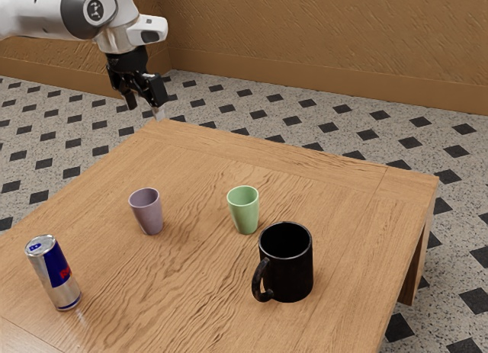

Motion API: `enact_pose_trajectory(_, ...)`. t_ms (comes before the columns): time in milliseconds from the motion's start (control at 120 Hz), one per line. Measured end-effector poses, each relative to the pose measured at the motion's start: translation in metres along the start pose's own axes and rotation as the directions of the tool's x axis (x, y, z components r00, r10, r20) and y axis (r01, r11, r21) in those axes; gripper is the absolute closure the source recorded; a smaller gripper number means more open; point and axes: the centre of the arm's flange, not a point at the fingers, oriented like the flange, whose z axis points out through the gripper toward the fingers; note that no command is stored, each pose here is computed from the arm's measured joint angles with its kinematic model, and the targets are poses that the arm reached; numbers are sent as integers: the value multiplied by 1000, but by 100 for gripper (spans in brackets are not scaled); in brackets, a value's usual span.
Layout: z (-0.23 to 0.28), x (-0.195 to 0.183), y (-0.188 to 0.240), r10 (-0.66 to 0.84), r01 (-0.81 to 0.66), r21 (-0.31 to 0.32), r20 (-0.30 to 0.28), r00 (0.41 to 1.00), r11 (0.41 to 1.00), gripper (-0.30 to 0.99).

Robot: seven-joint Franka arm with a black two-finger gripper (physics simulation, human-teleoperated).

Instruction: Place the left cup onto the right cup

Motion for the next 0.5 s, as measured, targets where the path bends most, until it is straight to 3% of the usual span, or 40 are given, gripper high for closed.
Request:
enact_pose_trajectory(333, 4, -1, -2, -4, 4, -4, 8, 1000, 1000, 0)
enact_pose_trajectory(500, 43, -25, -14, -36, 38, -27, 87, 996, 999, 0)
